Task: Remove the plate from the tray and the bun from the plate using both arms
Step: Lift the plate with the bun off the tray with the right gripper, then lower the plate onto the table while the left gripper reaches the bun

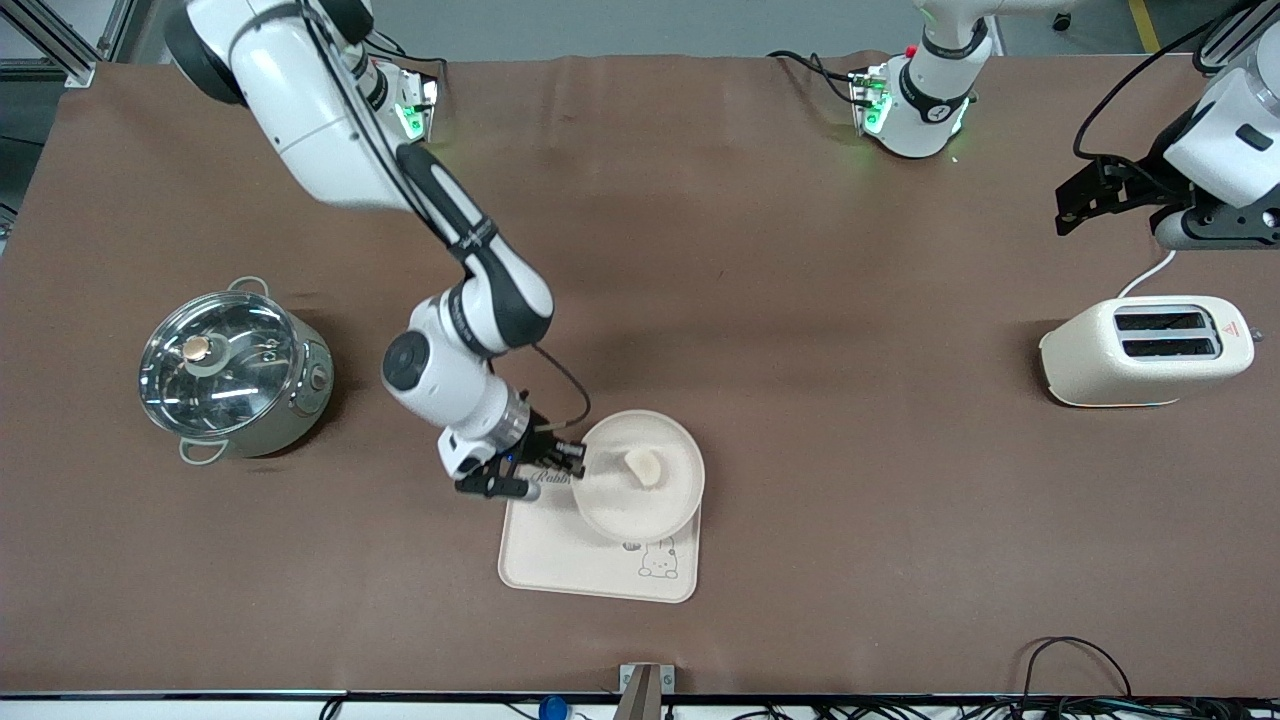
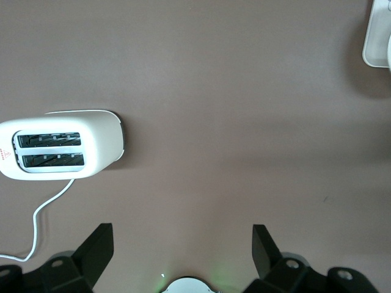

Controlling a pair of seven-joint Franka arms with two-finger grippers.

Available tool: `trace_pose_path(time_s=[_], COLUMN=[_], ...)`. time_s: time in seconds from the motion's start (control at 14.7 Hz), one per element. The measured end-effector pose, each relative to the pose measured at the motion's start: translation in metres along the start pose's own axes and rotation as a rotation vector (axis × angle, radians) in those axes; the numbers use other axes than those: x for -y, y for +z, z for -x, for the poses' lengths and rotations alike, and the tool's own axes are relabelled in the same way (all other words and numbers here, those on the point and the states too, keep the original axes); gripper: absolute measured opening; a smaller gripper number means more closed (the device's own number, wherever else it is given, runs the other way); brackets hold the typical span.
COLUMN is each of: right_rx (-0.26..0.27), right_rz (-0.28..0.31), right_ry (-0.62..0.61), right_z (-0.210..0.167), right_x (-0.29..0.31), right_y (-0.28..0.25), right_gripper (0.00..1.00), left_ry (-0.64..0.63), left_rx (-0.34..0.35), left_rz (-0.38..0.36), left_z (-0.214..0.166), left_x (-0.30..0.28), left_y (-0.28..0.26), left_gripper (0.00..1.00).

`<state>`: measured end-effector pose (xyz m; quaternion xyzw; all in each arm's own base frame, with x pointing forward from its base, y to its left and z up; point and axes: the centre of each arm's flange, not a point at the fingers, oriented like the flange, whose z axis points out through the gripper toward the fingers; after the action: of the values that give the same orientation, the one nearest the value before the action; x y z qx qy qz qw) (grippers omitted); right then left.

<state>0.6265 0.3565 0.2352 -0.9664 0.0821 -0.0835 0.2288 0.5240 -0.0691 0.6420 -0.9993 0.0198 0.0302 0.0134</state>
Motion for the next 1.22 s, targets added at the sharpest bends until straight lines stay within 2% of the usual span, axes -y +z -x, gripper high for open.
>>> trace_pose_path(time_s=[0.2,0.41,0.68,0.82,1.02,1.22], right_rx=[0.044,0.046,0.045,0.049,0.04,0.02], right_rz=[0.037,0.08,0.1,0.103,0.097,0.061], right_ry=[-0.032,-0.086,-0.116,-0.12,-0.112,-0.073], right_z=[0.064,0.11,0.13,0.13,0.125,0.11], right_x=[-0.013,-0.046,-0.068,-0.071,-0.069,-0.05], right_y=[-0.006,-0.001,0.005,0.004,0.001,-0.012], right_gripper=[0.05,0.05,0.06,0.19,0.47,0.78], left_ry=[-0.016,-0.1,-0.217,-0.266,-0.324,-0.431], left_rx=[0.018,0.056,0.06,0.062,0.028,-0.011], left_rz=[0.029,0.058,0.085,0.106,0.117,0.117], left_z=[-0.004,-0.021,-0.062,-0.078,-0.092,-0.092], left_x=[-0.007,-0.031,-0.105,-0.141,-0.202,-0.273], left_y=[0.007,0.035,0.099,0.133,0.181,0.236], left_gripper=[1.0,1.0,1.0,1.0,1.0,1.0])
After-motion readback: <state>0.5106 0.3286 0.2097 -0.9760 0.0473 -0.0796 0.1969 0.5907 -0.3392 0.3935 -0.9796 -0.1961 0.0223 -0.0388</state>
